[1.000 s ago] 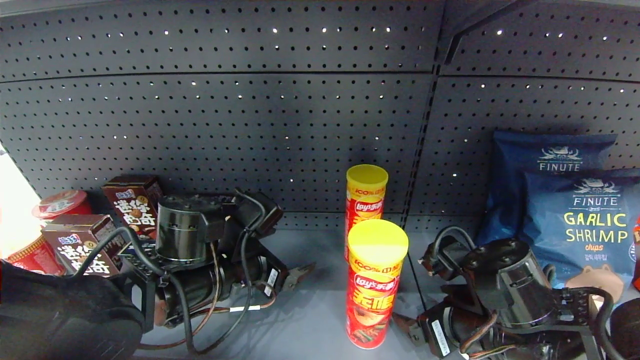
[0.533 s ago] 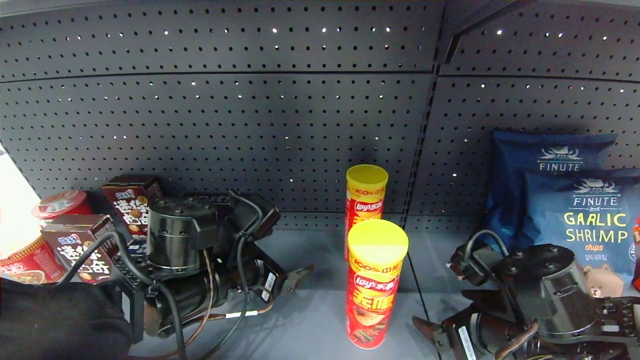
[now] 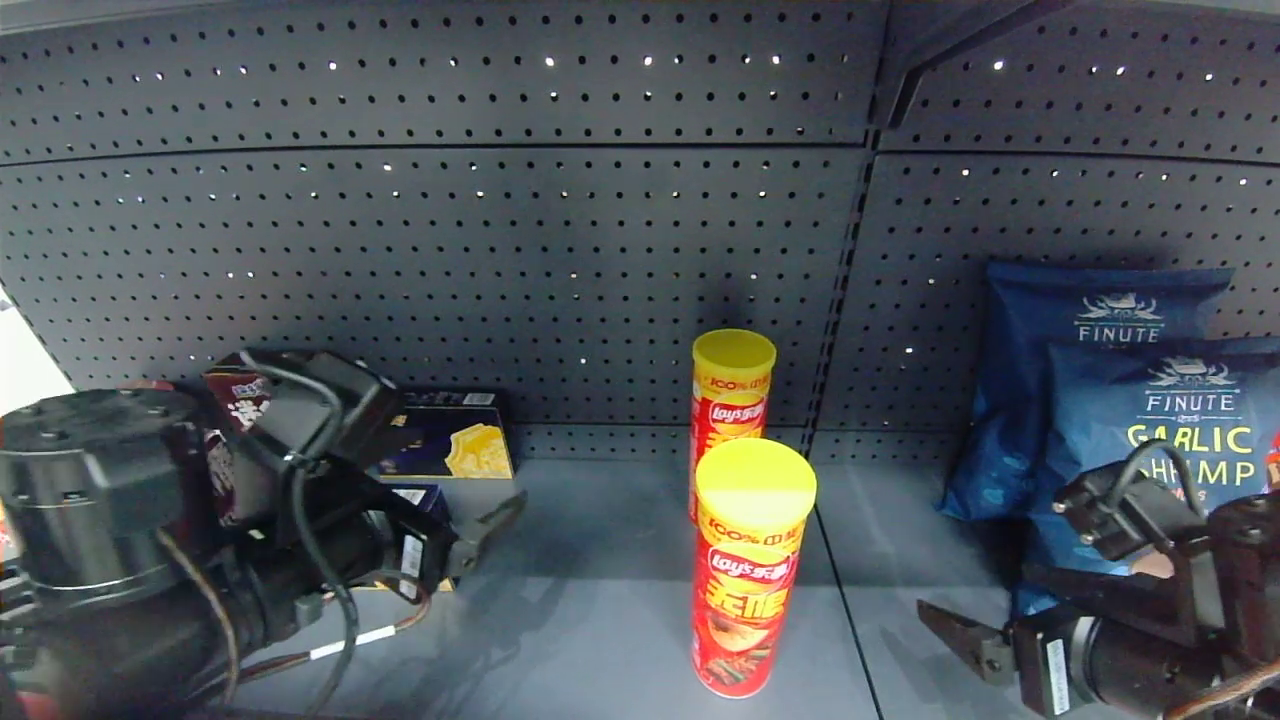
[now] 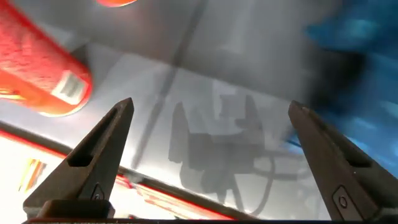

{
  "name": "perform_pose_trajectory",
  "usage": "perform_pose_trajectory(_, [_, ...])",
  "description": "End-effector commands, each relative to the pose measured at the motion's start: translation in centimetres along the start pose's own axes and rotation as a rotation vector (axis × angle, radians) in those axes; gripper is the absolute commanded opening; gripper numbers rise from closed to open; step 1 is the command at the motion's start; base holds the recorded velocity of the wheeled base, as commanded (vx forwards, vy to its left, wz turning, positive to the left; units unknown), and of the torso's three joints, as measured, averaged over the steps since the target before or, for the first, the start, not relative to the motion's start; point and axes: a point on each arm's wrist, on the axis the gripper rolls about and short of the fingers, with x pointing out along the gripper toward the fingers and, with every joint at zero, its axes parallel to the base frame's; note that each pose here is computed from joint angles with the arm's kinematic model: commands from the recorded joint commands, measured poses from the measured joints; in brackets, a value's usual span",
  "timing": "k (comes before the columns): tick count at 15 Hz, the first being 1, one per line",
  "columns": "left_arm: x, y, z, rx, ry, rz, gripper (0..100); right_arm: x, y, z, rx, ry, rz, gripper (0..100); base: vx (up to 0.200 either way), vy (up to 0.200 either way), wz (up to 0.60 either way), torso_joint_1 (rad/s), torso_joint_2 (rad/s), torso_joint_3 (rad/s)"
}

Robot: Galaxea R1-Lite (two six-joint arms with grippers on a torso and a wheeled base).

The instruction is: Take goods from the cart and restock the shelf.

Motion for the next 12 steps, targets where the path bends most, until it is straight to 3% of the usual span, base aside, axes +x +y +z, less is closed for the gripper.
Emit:
perform_pose_trajectory(1, [-5.0, 2.8, 0.5, -0.038, -0.075, 0.162, 100, -2.5, -2.2, -0.7, 0.055, -0.071, -0.058, 100, 0.0, 0.0, 0.0, 0.0, 0.0, 0.0])
perform_pose_trajectory(3, [-8.0, 3.6, 0.2, -0.05, -0.108, 0.271, 100, -3.6, -3.7, -0.7, 0.103, -0.115, -0.137, 100, 0.0, 0.0, 0.0, 0.0, 0.0, 0.0])
perform_pose_trajectory(5, [-9.6, 3.5, -0.4, -0.053, -0.113, 0.329, 100, -4.3, -4.5, -0.7, 0.13, -0.135, -0.181, 100, 0.0, 0.0, 0.0, 0.0, 0.0, 0.0])
perform_pose_trajectory(6, [-11.6, 3.3, -1.0, -0.046, -0.123, 0.424, 100, -5.6, -5.4, -0.8, 0.164, -0.188, -0.228, 100, 0.0, 0.0, 0.0, 0.0, 0.0, 0.0])
perform_pose_trajectory(8, [-13.7, 3.2, -1.8, -0.064, -0.141, 0.535, 100, -7.3, -5.9, -1.9, 0.189, -0.219, -0.266, 100, 0.0, 0.0, 0.0, 0.0, 0.0, 0.0])
perform_pose_trajectory(9, [-14.3, 3.2, -2.0, -0.069, -0.147, 0.557, 100, -7.8, -6.0, -2.5, 0.19, -0.218, -0.269, 100, 0.0, 0.0, 0.0, 0.0, 0.0, 0.0])
perform_pose_trajectory(12, [-19.1, 2.5, -4.9, -0.079, -0.128, 0.607, 100, -11.3, -6.7, -6.3, 0.199, -0.242, -0.436, 100, 0.0, 0.0, 0.0, 0.0, 0.0, 0.0])
